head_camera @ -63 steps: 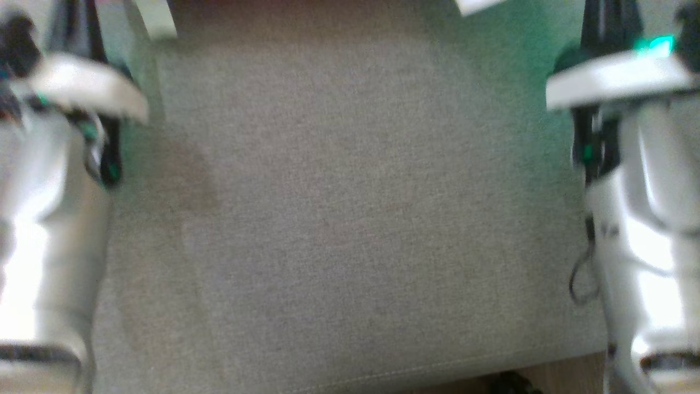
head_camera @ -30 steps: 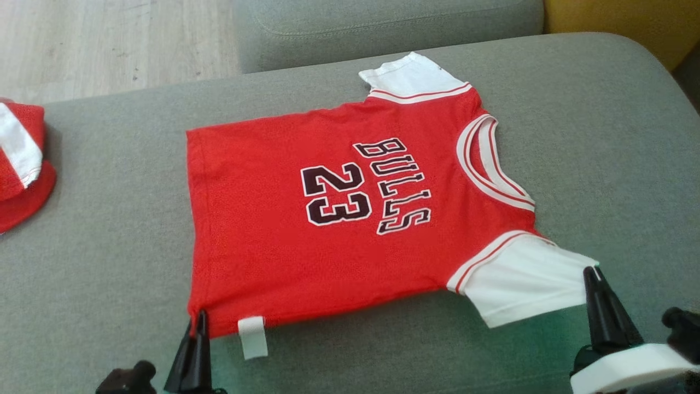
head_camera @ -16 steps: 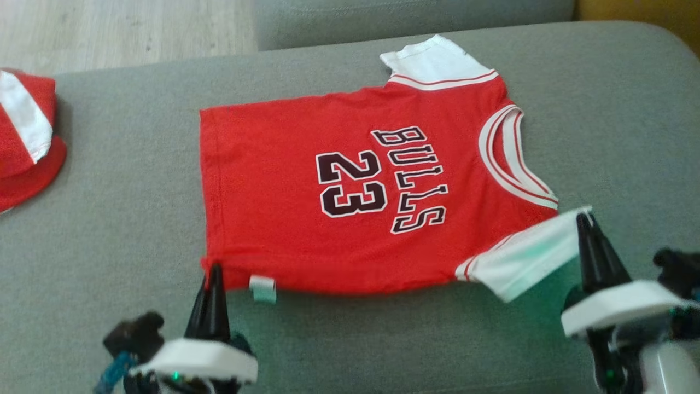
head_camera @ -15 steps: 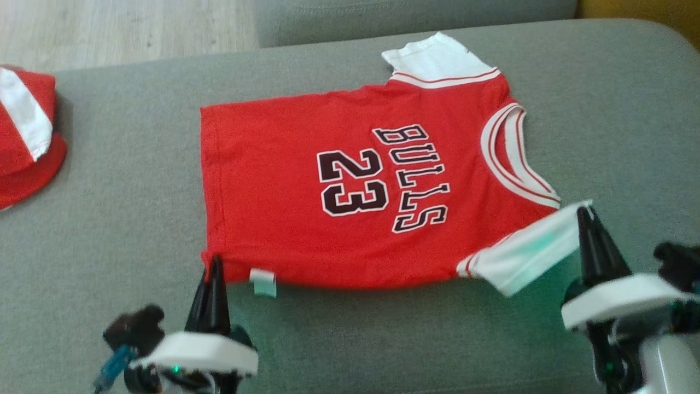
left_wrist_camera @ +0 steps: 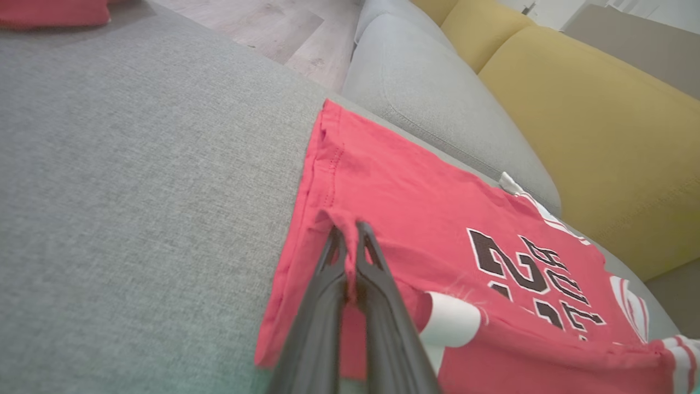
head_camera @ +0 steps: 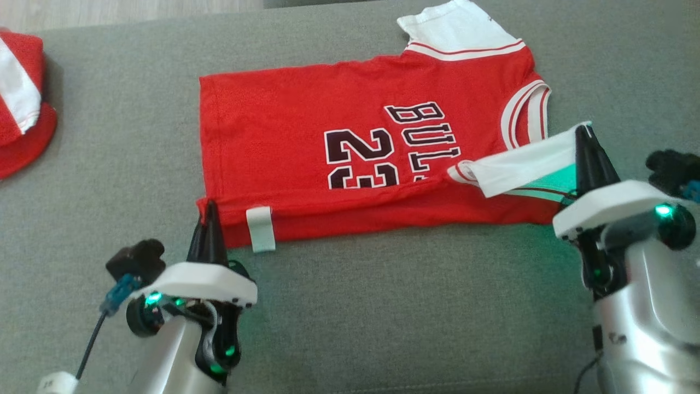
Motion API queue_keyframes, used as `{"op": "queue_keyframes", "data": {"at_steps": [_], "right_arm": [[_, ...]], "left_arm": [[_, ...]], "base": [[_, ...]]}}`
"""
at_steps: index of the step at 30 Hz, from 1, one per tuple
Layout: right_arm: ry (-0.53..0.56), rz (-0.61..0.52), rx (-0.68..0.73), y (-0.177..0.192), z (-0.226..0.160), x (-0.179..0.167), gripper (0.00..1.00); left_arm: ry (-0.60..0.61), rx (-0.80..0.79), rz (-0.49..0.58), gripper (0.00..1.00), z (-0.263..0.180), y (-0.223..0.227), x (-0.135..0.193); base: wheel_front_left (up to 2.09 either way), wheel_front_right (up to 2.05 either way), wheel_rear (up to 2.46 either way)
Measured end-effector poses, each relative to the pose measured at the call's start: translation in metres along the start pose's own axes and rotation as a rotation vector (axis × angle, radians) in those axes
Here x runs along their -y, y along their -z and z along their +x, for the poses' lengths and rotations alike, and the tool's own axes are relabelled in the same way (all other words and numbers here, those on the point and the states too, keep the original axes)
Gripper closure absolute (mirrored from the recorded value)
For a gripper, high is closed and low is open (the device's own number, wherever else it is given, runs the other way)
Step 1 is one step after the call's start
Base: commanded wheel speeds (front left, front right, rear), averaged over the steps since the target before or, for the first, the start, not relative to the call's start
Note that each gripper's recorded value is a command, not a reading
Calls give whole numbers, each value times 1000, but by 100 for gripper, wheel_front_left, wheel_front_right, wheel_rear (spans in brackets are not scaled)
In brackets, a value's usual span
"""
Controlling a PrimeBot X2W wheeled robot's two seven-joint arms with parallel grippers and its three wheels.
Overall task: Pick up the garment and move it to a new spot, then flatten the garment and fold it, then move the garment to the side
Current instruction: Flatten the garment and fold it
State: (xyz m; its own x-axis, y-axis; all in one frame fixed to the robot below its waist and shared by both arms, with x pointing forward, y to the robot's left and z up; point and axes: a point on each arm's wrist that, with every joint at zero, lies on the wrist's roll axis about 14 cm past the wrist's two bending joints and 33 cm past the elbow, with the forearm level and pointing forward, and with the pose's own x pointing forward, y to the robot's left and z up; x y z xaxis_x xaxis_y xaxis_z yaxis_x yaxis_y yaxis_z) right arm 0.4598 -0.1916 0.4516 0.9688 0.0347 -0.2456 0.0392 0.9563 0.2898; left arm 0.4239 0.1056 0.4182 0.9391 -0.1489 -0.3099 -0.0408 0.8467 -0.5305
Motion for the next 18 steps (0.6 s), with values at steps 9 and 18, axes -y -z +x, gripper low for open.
{"op": "queue_keyframes", "data": {"at_steps": [9, 18], "right_arm": [[-8, -12, -32, 7, 26, -6, 100], [16, -18, -93, 23, 46, -3, 0]], "left_arm": [[-23, -3, 11, 100, 15, -1, -7], [-36, 0, 24, 0, 26, -2, -10]], "base": [[0, 0, 0], [0, 0, 0]]}}
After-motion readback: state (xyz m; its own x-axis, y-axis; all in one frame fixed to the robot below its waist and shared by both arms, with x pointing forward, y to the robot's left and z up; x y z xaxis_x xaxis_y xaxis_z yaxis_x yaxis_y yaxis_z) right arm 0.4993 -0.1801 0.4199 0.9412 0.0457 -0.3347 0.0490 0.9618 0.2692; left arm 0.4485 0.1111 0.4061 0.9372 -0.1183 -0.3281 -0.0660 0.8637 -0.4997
